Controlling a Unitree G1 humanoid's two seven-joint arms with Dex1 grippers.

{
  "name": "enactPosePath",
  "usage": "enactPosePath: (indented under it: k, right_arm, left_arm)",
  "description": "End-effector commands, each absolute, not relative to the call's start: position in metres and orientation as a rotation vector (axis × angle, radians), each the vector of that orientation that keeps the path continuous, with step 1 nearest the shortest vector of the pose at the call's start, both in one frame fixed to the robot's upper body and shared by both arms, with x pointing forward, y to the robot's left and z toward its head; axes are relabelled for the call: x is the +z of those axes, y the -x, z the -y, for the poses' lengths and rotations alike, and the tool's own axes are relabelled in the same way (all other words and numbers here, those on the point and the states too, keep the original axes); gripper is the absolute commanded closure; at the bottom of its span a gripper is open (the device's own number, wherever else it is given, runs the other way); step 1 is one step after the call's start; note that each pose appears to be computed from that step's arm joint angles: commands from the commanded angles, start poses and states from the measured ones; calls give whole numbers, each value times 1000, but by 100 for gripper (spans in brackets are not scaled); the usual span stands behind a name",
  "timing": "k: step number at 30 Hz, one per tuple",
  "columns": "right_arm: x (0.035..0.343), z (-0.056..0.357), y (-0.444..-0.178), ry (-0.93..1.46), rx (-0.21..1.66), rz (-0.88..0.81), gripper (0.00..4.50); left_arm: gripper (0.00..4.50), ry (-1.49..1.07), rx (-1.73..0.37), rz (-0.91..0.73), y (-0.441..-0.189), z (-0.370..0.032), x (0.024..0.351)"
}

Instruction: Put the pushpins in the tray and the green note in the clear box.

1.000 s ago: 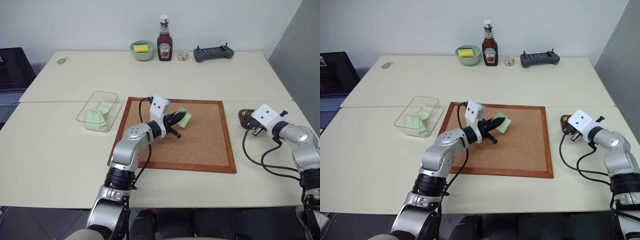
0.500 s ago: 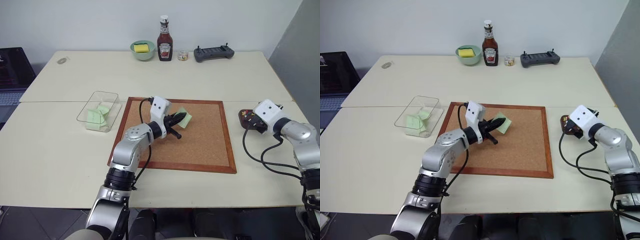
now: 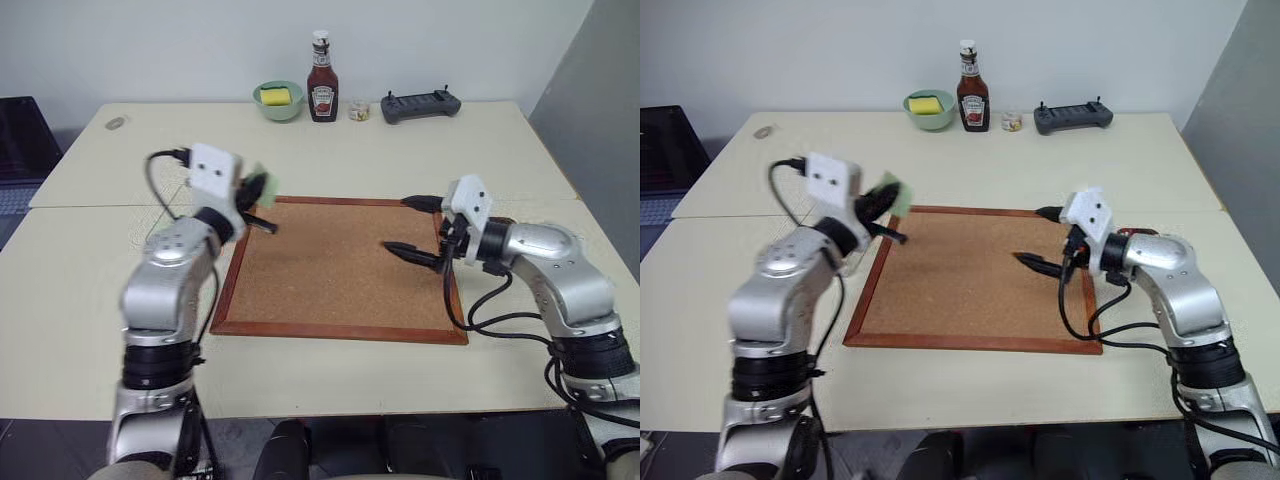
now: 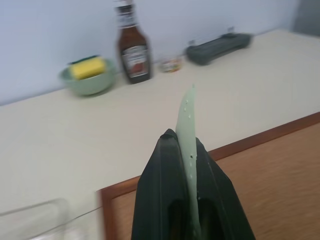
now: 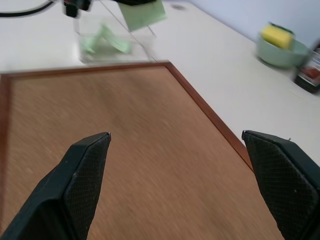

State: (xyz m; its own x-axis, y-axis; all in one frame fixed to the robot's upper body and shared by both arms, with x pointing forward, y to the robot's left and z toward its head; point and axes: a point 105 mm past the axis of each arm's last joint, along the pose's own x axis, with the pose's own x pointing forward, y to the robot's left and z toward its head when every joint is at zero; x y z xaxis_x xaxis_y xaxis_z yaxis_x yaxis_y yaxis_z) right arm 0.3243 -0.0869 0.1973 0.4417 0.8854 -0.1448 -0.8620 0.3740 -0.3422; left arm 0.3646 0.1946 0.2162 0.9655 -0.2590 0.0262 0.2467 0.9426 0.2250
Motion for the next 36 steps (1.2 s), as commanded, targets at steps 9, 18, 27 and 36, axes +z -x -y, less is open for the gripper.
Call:
enactPosePath:
  k: [9, 18, 27, 36]
  right_arm:
    - [207, 38, -319, 396, 1263, 145, 4]
    - [208, 29, -316, 386, 1275, 151, 0]
    - [207, 31, -314, 379, 1265, 143, 0]
    - [218, 41, -323, 323, 1163, 202, 0]
  left_arm:
    - [450, -297, -45, -10, -365, -285, 226]
    - [371, -304, -58, -70, -382, -292, 206]
    - [179, -286, -61, -40, -384, -288, 213]
    - [97, -328, -84, 132, -368, -272, 249]
